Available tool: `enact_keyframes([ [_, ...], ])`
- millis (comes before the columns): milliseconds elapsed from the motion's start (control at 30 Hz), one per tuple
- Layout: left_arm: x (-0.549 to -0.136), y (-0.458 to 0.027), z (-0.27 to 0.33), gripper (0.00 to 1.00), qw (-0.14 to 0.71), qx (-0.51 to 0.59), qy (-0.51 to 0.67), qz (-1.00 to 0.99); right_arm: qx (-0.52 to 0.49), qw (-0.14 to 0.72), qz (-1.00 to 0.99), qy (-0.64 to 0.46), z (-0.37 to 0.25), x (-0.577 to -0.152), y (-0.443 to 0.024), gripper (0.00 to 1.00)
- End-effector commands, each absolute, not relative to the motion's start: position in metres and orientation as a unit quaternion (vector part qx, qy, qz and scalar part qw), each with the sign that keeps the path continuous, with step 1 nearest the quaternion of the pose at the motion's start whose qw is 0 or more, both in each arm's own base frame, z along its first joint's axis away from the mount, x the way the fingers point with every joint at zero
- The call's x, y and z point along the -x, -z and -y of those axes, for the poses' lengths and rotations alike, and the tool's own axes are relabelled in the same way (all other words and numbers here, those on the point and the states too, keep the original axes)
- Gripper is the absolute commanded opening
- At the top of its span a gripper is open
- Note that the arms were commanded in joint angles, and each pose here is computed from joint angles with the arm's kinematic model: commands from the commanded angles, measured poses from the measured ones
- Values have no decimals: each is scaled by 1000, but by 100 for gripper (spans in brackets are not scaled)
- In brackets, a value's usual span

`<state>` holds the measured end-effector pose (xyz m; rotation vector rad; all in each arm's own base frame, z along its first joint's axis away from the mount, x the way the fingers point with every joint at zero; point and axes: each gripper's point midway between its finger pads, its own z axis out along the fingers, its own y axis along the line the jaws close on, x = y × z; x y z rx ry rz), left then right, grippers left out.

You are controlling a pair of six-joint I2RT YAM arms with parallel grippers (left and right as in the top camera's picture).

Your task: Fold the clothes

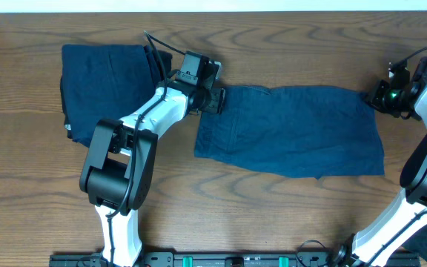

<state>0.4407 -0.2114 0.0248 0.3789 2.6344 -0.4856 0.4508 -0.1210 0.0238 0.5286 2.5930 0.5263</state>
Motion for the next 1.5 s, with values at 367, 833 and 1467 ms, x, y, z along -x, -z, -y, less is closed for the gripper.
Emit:
enact_keyframes([
  [367, -448, -43, 212, 29, 243, -130, 177, -945, -182, 212, -941, -192, 115, -450, -16, 1],
  [833, -447, -54, 213, 6, 245, -110, 186, -945, -181, 212, -940, -199, 113, -450, -17, 1],
  [1467, -375, -173, 185, 6, 249, -111, 186, -944, -156, 226, -922, -273, 62, -389, -162, 1],
])
